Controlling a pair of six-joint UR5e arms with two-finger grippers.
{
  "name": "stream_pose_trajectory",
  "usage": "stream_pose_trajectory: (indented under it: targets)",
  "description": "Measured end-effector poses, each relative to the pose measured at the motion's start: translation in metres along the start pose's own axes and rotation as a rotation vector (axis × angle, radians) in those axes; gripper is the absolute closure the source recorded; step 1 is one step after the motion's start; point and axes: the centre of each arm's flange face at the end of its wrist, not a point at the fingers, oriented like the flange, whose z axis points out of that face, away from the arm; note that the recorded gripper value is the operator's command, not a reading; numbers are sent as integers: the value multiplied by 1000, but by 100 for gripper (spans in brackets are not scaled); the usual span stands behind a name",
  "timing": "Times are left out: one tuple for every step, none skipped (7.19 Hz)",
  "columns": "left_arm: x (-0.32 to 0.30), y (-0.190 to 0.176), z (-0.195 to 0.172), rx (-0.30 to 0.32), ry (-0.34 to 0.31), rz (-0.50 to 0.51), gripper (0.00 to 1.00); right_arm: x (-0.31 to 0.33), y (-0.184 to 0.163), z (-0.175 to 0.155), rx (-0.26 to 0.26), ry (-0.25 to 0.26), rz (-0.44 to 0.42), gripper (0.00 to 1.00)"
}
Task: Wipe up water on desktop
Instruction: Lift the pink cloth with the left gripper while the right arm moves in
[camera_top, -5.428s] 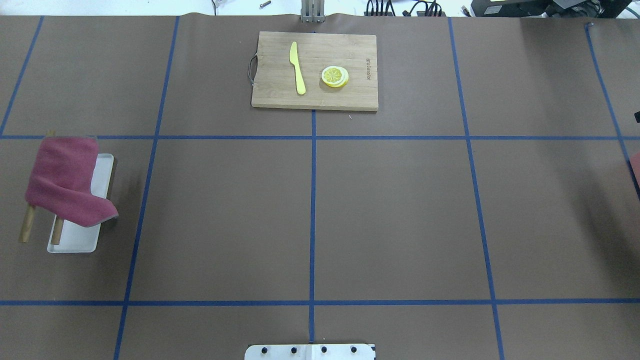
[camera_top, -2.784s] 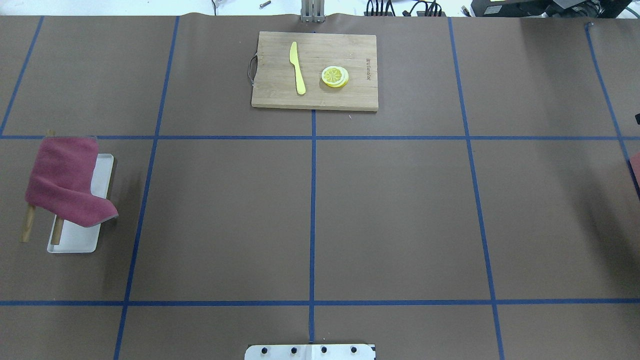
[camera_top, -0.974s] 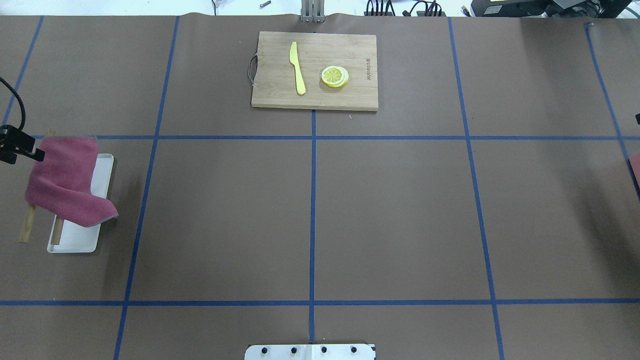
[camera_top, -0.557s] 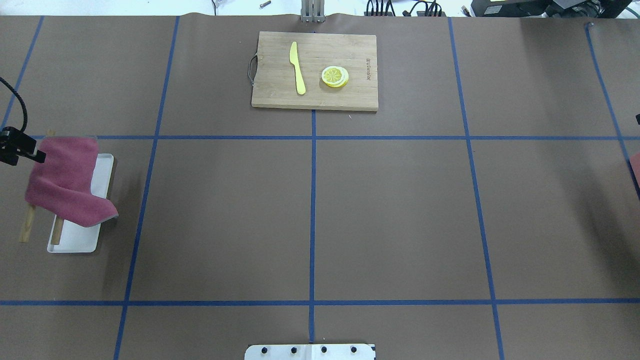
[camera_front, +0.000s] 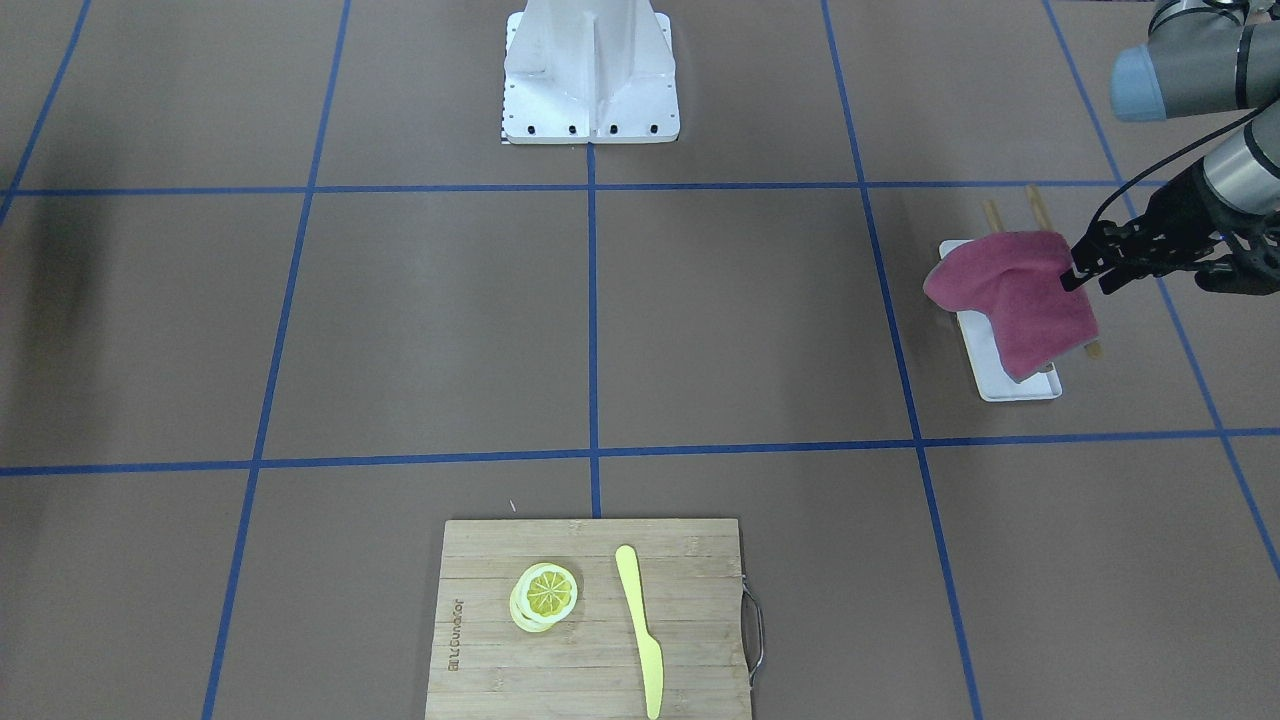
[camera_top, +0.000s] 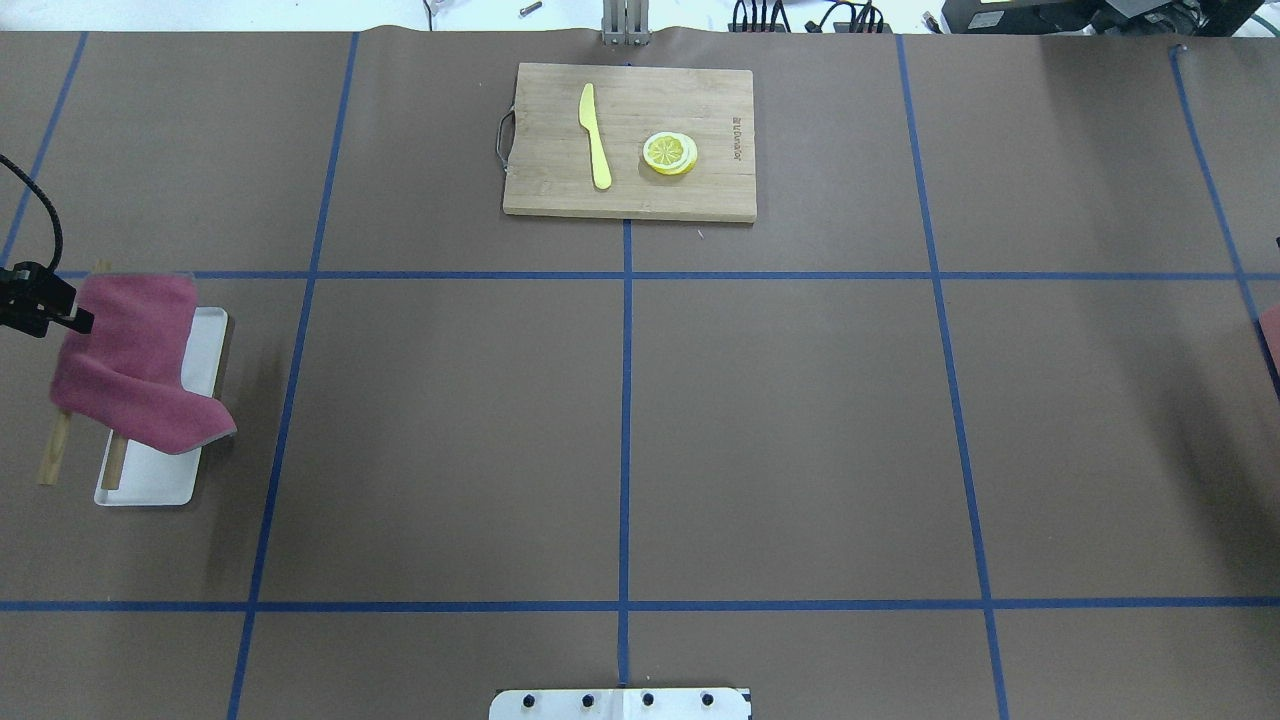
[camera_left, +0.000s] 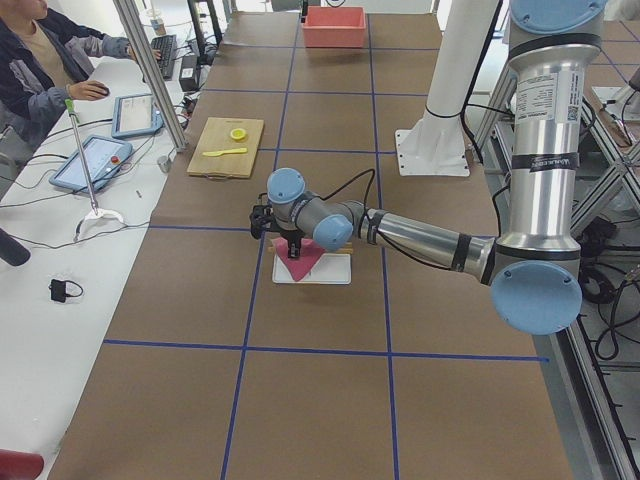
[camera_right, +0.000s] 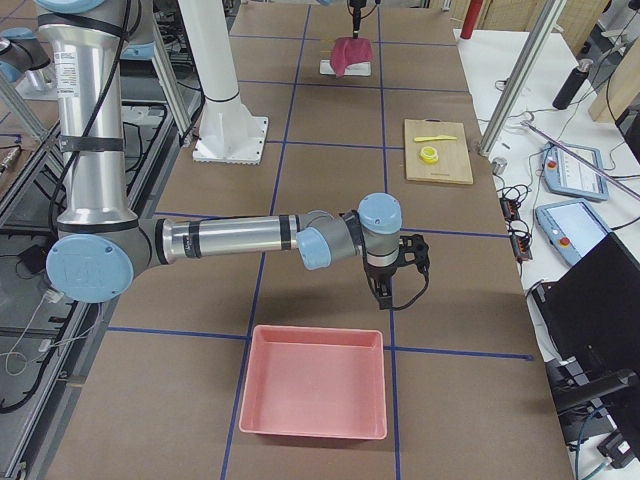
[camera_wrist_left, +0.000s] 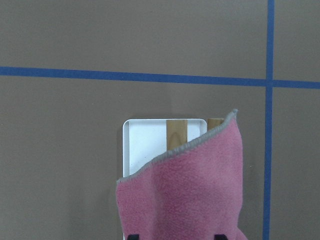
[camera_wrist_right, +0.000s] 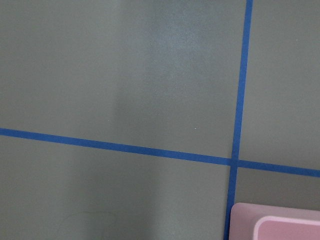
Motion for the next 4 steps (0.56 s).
stream_pose_trajectory:
  targets:
    - [0,0,1,-2,-1,0,62,0,0,0,0,0,0,0]
    - [0,1,2,-3,-1,1,77,0,0,0,0,0,0,0]
    - [0,1,2,-3,-1,1,81,0,0,0,0,-1,-1,0]
    - [1,1,2,-3,-1,0,85,-1,0,0,-1,-2,-1,0]
